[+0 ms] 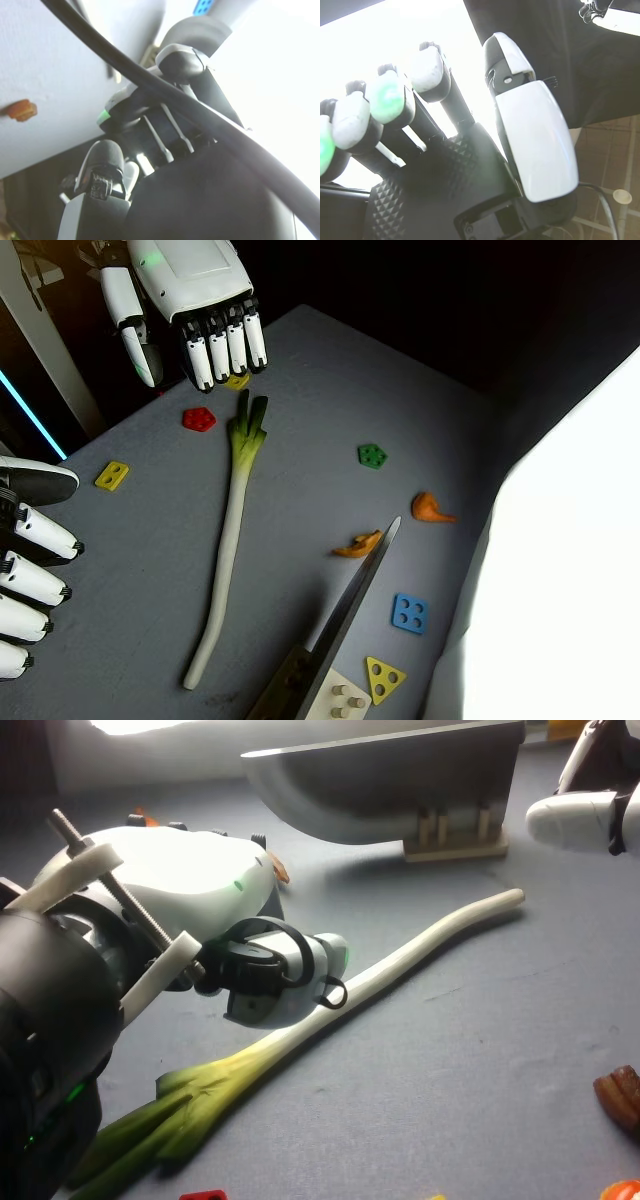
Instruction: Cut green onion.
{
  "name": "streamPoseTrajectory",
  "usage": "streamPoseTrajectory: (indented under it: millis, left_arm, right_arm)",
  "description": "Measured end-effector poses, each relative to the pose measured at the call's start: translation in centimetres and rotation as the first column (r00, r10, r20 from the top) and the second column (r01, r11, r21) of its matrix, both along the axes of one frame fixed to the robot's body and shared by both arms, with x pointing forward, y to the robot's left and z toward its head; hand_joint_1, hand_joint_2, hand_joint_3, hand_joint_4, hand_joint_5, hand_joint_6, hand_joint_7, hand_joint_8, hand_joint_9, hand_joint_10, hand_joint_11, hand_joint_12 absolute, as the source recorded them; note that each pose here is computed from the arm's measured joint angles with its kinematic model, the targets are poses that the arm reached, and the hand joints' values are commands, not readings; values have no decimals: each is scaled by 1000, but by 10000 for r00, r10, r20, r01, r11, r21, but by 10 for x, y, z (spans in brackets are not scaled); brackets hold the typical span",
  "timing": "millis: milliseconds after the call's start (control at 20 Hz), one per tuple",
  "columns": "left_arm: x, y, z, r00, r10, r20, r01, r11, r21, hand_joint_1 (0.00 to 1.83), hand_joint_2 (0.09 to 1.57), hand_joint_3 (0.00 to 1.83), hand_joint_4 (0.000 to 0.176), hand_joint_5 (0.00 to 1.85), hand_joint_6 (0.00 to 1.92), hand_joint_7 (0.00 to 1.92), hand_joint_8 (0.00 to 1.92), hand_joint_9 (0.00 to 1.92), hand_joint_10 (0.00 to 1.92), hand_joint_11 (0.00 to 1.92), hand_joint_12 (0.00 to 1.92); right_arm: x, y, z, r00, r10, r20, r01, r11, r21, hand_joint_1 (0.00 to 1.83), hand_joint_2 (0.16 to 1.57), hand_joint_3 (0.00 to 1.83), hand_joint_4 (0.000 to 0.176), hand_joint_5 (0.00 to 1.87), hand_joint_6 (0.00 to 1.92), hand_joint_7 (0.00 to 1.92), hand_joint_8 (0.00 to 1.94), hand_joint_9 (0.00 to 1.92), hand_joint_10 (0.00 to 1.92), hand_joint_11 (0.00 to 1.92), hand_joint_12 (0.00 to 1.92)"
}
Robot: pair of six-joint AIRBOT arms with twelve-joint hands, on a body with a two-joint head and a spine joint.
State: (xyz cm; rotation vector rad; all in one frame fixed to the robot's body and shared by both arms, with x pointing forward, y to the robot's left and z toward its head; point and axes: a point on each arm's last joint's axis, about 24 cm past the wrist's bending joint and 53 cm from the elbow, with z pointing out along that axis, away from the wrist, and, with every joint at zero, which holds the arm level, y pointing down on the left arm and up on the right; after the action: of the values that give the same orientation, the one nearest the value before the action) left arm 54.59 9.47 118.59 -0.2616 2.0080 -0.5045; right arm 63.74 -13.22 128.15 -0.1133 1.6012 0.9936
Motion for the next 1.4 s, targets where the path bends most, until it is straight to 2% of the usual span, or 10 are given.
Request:
streamPoseTrajectory:
  millis: [50,100,200,550,700,850,950,1150,1300,1400]
  left_arm:
    - [0,0,0,10000,12,-1,-12,10000,2,259,1270,203,8,109,108,129,51,94,148,0,605]
    - [0,2,-1,10000,86,-31,-86,10000,26,192,1392,25,21,75,9,103,1,86,24,0,452]
    - [0,5,-2,9998,196,-48,-195,9998,96,388,1352,0,23,93,6,91,0,69,5,0,385]
    - [-2,16,-6,9979,624,-171,-618,9975,332,357,1350,0,30,80,2,64,5,53,2,0,246]
    - [-1,20,-13,9962,771,-415,-757,9965,342,337,1351,0,24,98,7,85,7,74,7,0,235]
    - [1,25,-14,9945,950,-435,-933,9949,390,352,1356,2,29,71,1,50,0,23,1,0,99]
    - [1,25,-15,9947,948,-386,-933,9949,384,259,1375,1,30,76,3,133,4,94,11,0,276]
    - [1,31,-24,9928,1162,-304,-1157,9931,191,272,1381,2,22,102,3,106,0,62,0,0,129]
    - [1,38,-29,9908,1346,-127,-1345,9908,117,357,1361,0,9,144,5,108,4,73,1,0,352]
    - [-2,40,-39,9901,1365,-323,-1359,9905,203,280,1372,2,34,56,2,62,1,59,4,0,284]
  right_arm:
    - [0,0,0,10000,-1,-3,1,10000,-2,318,1002,269,4,23,144,16,10,8,28,0,96]
    - [0,-1,0,10000,-29,19,29,10000,-33,269,1105,62,8,47,29,6,2,0,0,0,0]
    - [1,-1,-2,10000,-51,-59,50,10000,-75,314,1089,34,7,31,15,21,5,0,0,0,0]
    - [16,-24,9,9937,-1117,135,1111,9930,394,325,1019,0,8,0,0,6,1,0,0,0,0]
    - [26,-39,16,9893,-1455,130,1439,9859,857,660,998,0,0,0,0,1,0,0,0,0,0]
    - [43,-62,18,9824,-1848,-286,1870,9706,1518,1074,992,0,29,0,0,0,0,0,0,0,0]
    - [57,-77,14,9779,-1981,-666,2067,9639,1680,1140,1011,0,43,0,0,0,0,0,0,0,0]
    - [77,-89,-1,9691,-2047,-1376,2259,9606,1617,1258,999,0,43,0,0,0,0,0,0,0,0]
    - [92,-92,-1,9679,-2151,-1302,2339,9604,1517,1160,1011,0,44,0,0,0,0,0,0,0,0]
    - [107,-98,0,9651,-2350,-1155,2506,9568,1474,1123,1012,0,40,0,0,0,0,0,0,0,0]
